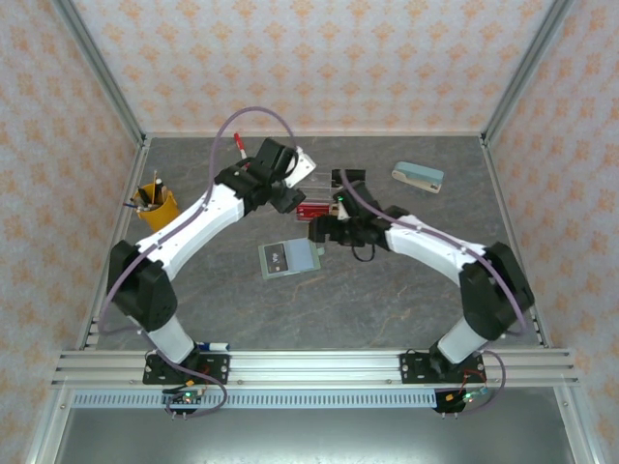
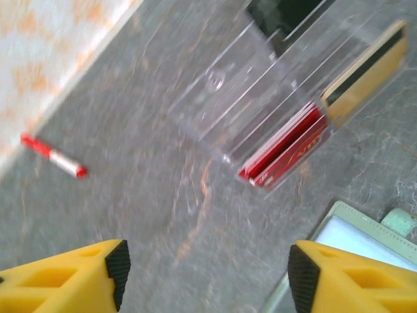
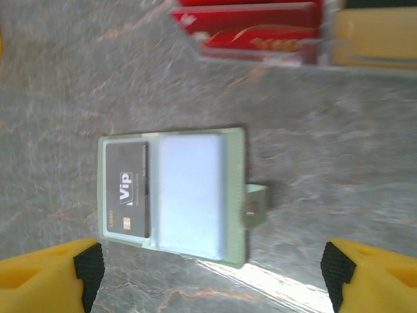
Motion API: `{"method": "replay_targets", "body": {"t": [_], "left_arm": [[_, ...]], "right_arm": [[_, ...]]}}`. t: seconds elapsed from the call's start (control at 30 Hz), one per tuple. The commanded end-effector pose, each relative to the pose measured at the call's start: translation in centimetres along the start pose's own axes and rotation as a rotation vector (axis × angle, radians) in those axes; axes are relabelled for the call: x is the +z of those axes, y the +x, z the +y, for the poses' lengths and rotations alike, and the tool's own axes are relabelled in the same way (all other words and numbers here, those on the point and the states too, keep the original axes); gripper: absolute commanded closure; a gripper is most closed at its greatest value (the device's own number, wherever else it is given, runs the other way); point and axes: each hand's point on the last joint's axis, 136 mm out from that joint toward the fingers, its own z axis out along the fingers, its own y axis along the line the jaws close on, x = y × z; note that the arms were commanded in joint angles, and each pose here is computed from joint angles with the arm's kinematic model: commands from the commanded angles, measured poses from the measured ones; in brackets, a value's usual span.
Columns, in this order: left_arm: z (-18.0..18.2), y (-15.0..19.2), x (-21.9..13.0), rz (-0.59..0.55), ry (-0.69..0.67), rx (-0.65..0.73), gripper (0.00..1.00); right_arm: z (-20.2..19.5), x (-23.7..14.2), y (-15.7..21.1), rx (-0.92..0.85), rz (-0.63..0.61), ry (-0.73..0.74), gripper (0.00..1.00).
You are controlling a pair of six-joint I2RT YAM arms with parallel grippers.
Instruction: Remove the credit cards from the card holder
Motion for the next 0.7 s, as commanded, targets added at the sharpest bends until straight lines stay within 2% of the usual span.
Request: {"method": "replay_targets", "body": {"t": [0.0, 0.1, 0.17, 0.23, 0.33, 0.43, 0.5, 0.67], "left_arm": [[3.5, 2.7, -0.8, -0.001, -0.190, -0.338, 0.25], [4.9, 6.1, -1.6, 0.017, -0.252, -0.539, 0.15], [5.9, 8.9, -2.0, 0.039, -0.305, -0.693, 0.10], [6.1, 11.2, -2.4, 0.056, -0.306, -0.832, 0.10], [5.5, 13.2, -3.1, 0.038, -0.277, -0.957, 0.08], [4.6, 14.9, -3.3, 0.060, -0.232, -1.057, 0.05], [3.6, 15.4, -3.1, 0.088, -0.175, -1.077, 0.00], [1.4, 16.5, -2.3, 0.122, -0.087, -1.097, 0.00]], "right_arm": [[2.7, 1.6, 0.0, -0.095, -0.006, 0.028, 0.14], [4.7, 3.5, 1.1, -0.098, 0.061, -0.025, 0.22], [5.8, 4.8, 1.6, -0.058, 0.104, -0.079, 0.31], [6.5, 5.9, 1.9, -0.022, 0.131, -0.120, 0.39], [7.5, 7.2, 2.4, 0.021, 0.174, -0.181, 0.51], [8.1, 8.3, 2.6, 0.050, 0.212, -0.218, 0.62], [8.2, 9.1, 2.7, 0.065, 0.226, -0.217, 0.64], [7.4, 10.4, 2.6, 0.093, 0.242, -0.183, 0.66]]}}
